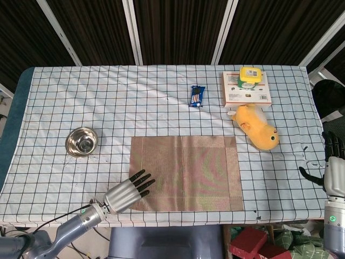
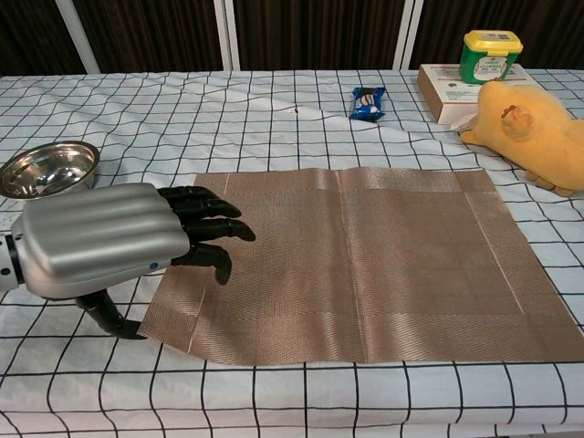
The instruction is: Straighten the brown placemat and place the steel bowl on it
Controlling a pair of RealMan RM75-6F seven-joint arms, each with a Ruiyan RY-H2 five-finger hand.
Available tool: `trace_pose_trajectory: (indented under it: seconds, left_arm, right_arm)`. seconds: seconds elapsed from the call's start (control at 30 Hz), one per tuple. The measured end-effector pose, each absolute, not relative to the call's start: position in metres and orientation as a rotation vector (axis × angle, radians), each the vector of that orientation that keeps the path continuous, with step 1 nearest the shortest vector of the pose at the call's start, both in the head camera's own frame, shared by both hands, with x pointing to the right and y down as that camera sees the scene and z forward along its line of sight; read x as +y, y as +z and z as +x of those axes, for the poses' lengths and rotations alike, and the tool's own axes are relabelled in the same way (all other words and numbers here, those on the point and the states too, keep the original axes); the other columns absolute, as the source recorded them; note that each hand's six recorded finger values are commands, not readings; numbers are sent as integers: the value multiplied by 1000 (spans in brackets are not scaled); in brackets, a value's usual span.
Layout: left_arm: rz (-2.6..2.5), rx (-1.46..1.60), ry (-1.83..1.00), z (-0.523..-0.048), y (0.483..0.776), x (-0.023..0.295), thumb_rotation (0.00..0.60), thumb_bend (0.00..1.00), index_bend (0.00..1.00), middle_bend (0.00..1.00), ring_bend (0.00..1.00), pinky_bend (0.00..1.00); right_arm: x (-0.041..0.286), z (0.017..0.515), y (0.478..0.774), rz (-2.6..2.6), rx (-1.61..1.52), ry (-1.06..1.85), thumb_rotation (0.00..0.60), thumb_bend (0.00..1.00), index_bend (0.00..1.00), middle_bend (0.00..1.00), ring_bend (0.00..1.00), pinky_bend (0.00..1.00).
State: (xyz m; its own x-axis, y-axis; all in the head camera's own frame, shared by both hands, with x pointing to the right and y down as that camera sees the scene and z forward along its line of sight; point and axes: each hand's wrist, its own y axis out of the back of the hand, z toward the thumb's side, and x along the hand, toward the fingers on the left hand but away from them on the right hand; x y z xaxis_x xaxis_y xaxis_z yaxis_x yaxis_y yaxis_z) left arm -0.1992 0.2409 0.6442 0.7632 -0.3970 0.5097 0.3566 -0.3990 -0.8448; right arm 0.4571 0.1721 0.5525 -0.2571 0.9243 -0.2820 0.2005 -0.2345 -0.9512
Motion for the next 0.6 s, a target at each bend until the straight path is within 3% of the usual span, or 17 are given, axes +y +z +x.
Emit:
trace_pose_trajectory:
  seconds: [0.27,0.6]
  left_arm:
    - [-1818,45,-800,-204,634,240,600,0,147,58,26,59]
    - [-1801,194,-851,-229,606,210,600,0,135,69,26,59]
  right_arm:
    - [172,457,552,-1388,-1419,1546,600,121,0,0,0,165]
    - [173,456,553,-1391,-1413,1548,600,121,0,0,0,164]
